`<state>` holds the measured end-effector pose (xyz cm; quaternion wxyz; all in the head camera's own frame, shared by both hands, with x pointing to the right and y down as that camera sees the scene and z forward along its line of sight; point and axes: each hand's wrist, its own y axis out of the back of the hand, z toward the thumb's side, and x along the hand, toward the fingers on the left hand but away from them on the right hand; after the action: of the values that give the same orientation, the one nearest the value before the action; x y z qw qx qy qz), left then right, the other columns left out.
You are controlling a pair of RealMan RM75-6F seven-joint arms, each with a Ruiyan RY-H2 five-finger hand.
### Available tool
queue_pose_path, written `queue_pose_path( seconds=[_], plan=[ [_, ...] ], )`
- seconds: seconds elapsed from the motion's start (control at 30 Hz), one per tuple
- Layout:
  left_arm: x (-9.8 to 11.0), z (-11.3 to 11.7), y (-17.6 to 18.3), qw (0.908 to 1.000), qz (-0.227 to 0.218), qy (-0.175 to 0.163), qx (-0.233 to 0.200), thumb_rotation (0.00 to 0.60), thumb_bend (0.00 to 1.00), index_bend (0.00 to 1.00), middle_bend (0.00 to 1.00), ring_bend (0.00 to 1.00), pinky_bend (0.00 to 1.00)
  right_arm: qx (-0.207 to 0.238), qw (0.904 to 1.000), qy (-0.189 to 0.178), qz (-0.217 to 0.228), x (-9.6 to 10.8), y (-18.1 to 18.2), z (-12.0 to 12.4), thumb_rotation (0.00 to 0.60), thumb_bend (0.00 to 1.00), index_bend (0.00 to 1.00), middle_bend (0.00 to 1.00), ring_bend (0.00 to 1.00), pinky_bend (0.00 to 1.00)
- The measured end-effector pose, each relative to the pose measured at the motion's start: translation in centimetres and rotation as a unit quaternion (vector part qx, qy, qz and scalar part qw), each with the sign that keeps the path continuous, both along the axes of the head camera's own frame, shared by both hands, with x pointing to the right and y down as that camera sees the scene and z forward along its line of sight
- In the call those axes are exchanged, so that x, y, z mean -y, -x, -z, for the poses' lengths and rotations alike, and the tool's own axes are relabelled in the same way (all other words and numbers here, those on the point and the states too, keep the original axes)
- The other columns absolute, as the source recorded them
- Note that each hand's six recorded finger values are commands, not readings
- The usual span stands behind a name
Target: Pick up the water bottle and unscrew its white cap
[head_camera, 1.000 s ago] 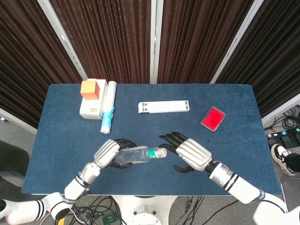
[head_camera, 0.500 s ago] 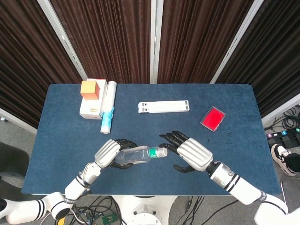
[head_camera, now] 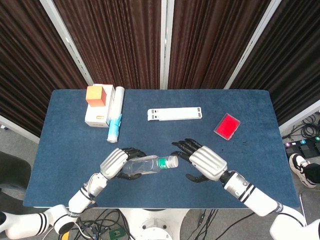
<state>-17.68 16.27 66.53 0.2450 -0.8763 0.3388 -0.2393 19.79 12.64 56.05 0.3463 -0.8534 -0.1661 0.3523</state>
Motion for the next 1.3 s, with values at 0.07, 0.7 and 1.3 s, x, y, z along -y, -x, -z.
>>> queue_pose_path(
  seconds=[0.07,0.7,1.3],
  plan=[
    [0.0,0.0,0.0,1.0,0.0,0.0,0.0,0.6,0.43,0.46,0.46,0.38,0.5,0.002,1.0,-0.002,0.001,0.0,0.1,0.1,0.6,0.23,0.19,0.01,0.0,0.0],
    [0.0,0.0,-0.1,1.0,0.001,0.0,-0.003,0.6,0.43,0.46,0.46,0.38,0.5,0.02,0.9996,-0.02,-0.005,0.4,0.2,0.8,0.6,0.23,0.17,0.02,0.0,0.0],
    [0.4,1.3,-0.7,0.9983,0.02,0.027,-0.048,0.6,0.43,0.46,0.46,0.38,0.5,0.064,0.995,-0.074,-0.02,1.9,2.1,0.6,0.6,0.19,0.28,0.09,0.0,0.0]
  ],
)
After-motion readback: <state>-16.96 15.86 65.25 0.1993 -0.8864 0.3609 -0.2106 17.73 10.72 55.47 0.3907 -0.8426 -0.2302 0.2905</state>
